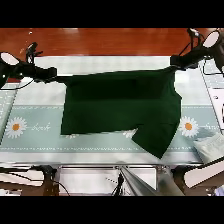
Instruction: Fold the shirts.
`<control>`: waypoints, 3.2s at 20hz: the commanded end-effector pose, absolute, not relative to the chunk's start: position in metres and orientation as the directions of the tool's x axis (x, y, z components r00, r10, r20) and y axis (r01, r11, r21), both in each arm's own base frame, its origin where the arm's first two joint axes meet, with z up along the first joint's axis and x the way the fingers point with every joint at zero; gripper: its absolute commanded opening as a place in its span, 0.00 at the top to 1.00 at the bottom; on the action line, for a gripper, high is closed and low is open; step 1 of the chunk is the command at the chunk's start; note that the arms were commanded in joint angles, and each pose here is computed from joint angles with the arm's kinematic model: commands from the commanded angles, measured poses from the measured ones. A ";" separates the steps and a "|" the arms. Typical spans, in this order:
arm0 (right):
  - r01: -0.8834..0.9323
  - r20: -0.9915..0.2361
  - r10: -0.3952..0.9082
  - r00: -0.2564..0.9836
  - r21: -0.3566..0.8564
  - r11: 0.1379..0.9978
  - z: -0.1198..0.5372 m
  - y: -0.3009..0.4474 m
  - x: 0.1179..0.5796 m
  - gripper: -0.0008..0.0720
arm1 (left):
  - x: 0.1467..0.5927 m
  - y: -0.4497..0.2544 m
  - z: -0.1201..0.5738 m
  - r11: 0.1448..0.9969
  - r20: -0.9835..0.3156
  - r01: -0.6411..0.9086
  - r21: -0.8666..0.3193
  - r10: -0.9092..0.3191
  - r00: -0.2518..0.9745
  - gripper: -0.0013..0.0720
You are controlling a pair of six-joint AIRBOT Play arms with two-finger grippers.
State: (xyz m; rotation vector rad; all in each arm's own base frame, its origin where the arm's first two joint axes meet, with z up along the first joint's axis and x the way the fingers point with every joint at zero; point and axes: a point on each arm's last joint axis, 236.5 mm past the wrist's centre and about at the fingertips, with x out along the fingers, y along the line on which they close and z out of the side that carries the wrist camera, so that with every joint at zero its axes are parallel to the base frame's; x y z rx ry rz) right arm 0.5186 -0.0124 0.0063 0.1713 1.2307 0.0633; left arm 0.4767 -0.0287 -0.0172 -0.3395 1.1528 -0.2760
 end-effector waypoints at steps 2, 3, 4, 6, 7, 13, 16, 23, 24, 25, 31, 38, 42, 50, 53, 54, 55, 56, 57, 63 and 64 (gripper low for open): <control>0.068 -0.983 0.134 0.127 0.144 0.987 -0.011 -0.014 0.472 0.97 | 0.446 -0.042 -0.030 0.894 -0.866 0.015 -0.447 -0.437 0.242 0.93; 0.084 -0.981 0.144 0.128 0.156 0.984 -0.010 -0.011 0.473 0.97 | 0.443 -0.045 -0.032 0.891 -0.868 0.006 -0.454 -0.444 0.223 0.93; 0.101 -0.981 0.143 0.128 0.156 0.983 -0.010 -0.012 0.472 0.97 | 0.440 -0.046 -0.035 0.887 -0.870 -0.018 -0.462 -0.449 0.205 0.93; 0.103 -0.982 0.145 0.120 0.157 0.982 -0.010 -0.011 0.471 0.87 | 0.431 -0.049 -0.040 0.879 -0.872 -0.048 -0.475 -0.463 0.159 0.85; 0.098 -0.983 0.146 0.107 0.157 0.983 -0.010 -0.011 0.468 0.67 | 0.428 -0.050 -0.041 0.877 -0.872 -0.048 -0.478 -0.468 0.144 0.65; 0.021 -0.996 0.016 -0.085 0.015 1.000 0.019 -0.057 0.402 0.50 | 0.396 -0.017 -0.011 0.899 -0.901 -0.065 -0.434 -0.432 0.037 0.34; 0.123 -0.996 0.039 -0.078 0.030 0.992 0.045 -0.089 0.370 0.45 | 0.358 0.015 0.000 0.929 -0.931 -0.091 -0.360 -0.363 -0.024 0.34; 0.338 -0.895 0.415 0.163 0.445 0.829 0.012 -0.084 0.303 0.30 | 0.243 -0.032 -0.050 0.800 -0.780 -0.239 -0.550 -0.594 -0.195 0.13; 0.352 -0.893 0.416 0.169 0.449 0.821 0.004 -0.084 0.296 0.30 | 0.235 -0.035 -0.058 0.797 -0.773 -0.255 -0.548 -0.598 -0.210 0.13; 0.356 -0.894 0.414 0.170 0.448 0.820 -0.003 -0.084 0.291 0.30 | 0.232 -0.037 -0.067 0.798 -0.777 -0.265 -0.541 -0.595 -0.205 0.13; 0.349 -0.892 0.408 0.193 0.451 0.821 -0.012 -0.082 0.293 0.31 | 0.235 -0.052 -0.102 0.822 -0.808 -0.266 -0.503 -0.557 -0.192 0.14; 0.350 -0.894 0.406 0.190 0.448 0.823 -0.012 -0.083 0.292 0.31 | 0.248 -0.092 -0.128 0.835 -0.817 -0.254 -0.489 -0.540 -0.202 0.92; 0.373 -0.931 0.364 0.026 0.347 0.861 -0.042 -0.089 0.248 0.31 | 0.238 -0.092 -0.122 0.829 -0.796 -0.239 -0.505 -0.555 -0.242 0.93; 0.425 -0.849 0.527 0.034 0.489 0.762 -0.091 -0.031 0.224 0.31 | 0.235 -0.093 -0.118 0.823 -0.784 -0.221 -0.523 -0.567 -0.255 0.93; 0.455 -0.838 0.526 0.141 0.527 0.718 -0.093 -0.030 0.247 0.31 | 0.235 -0.093 -0.117 0.824 -0.785 -0.209 -0.527 -0.566 -0.252 0.93; 0.479 -0.840 0.518 0.159 0.524 0.704 -0.097 -0.030 0.249 0.31 | 0.235 -0.093 -0.117 0.824 -0.785 -0.209 -0.527 -0.566 -0.252 0.93; 0.502 -0.845 0.511 0.157 0.514 0.696 -0.102 -0.030 0.246 0.32 | 0.235 -0.093 -0.117 0.824 -0.785 -0.209 -0.527 -0.566 -0.251 0.93; 0.515 -0.844 0.515 0.151 0.512 0.688 -0.107 -0.027 0.242 0.34 | 0.235 -0.093 -0.117 0.824 -0.785 -0.209 -0.527 -0.566 -0.251 0.93; 0.524 -0.840 0.524 0.140 0.512 0.681 -0.112 -0.022 0.236 0.43 | 0.236 -0.093 -0.117 0.824 -0.787 -0.208 -0.526 -0.565 -0.248 0.93; 0.513 -0.819 0.566 0.097 0.529 0.676 -0.115 -0.008 0.220 0.76 | 0.254 -0.090 -0.111 0.829 -0.803 -0.186 -0.528 -0.558 -0.208 0.93; 0.507 -0.816 0.570 0.094 0.532 0.678 -0.114 -0.007 0.219 0.85 | 0.258 -0.089 -0.109 0.830 -0.807 -0.179 -0.529 -0.557 -0.199 0.93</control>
